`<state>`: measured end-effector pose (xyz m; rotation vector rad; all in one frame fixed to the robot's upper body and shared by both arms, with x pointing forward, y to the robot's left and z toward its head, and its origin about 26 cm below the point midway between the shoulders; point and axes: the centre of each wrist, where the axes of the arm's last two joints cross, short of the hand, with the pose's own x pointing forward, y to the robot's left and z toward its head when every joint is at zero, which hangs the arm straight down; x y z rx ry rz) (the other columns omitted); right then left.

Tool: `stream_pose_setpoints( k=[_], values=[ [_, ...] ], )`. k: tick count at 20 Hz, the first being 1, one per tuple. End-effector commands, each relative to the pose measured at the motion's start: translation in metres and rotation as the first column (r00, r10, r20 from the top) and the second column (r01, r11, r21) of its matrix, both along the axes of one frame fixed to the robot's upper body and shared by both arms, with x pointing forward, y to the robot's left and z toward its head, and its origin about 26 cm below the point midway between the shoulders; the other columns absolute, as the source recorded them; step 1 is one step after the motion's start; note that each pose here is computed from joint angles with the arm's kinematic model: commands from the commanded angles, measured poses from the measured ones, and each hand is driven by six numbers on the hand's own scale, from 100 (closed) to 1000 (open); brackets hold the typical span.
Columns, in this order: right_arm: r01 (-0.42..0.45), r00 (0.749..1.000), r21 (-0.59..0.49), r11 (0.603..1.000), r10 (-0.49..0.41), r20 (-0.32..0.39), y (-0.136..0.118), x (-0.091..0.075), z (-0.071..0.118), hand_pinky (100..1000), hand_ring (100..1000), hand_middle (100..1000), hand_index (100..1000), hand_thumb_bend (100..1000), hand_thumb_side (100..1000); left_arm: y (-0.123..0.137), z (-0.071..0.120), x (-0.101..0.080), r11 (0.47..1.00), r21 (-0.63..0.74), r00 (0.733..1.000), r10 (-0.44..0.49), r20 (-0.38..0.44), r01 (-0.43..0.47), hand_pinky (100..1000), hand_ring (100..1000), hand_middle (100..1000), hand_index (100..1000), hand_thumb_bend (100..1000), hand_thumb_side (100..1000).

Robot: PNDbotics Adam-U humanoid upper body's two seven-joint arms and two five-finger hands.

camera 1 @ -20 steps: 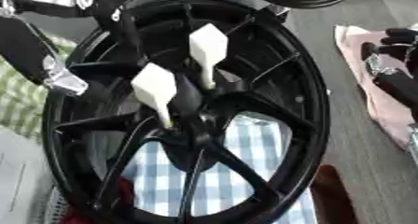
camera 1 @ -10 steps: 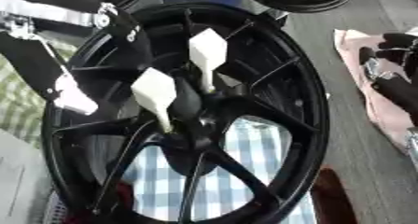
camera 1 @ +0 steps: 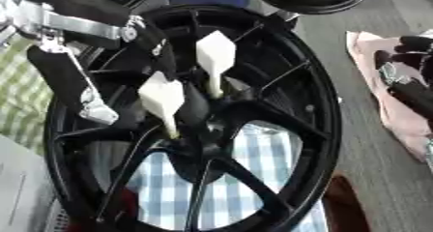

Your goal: Pull the pin out of the wheel hub.

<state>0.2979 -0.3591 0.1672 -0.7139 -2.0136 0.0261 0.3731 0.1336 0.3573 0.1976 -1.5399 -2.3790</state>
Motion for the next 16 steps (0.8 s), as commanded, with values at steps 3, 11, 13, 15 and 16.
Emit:
stream_pose_setpoints(
  k=[3,11,13,15,16],
  values=[
    [-0.001,1.0,-0.022,1.0,0.001,0.018,-0.002,0.0,0.008,849,691,642,742,371,300,0.0,0.003,0.004,1.0,0.017,1.0,0.005,0.025,-0.006,809,765,778,806,421,262],
    [-0.002,1.0,-0.019,1.0,0.002,0.016,-0.001,0.0,0.007,849,691,642,742,372,302,-0.006,0.003,0.008,1.0,0.004,1.0,-0.001,0.012,0.001,799,748,749,779,383,234],
    [-0.001,1.0,-0.017,1.0,0.001,0.016,-0.001,0.0,0.007,849,691,642,742,371,303,-0.008,0.001,0.009,1.0,0.009,1.0,-0.006,0.006,0.006,792,739,731,762,358,209],
    [0.002,1.0,-0.014,1.0,-0.002,0.016,-0.001,0.0,0.007,849,691,642,742,372,303,-0.009,-0.001,0.011,1.0,0.008,1.0,-0.008,-0.004,0.008,787,731,723,755,356,198],
    [0.003,1.0,-0.013,1.0,-0.003,0.015,-0.001,0.0,0.007,849,691,642,742,372,304,-0.01,-0.002,0.011,1.0,0.007,1.0,-0.01,-0.009,0.01,786,729,721,753,353,194]
  ],
)
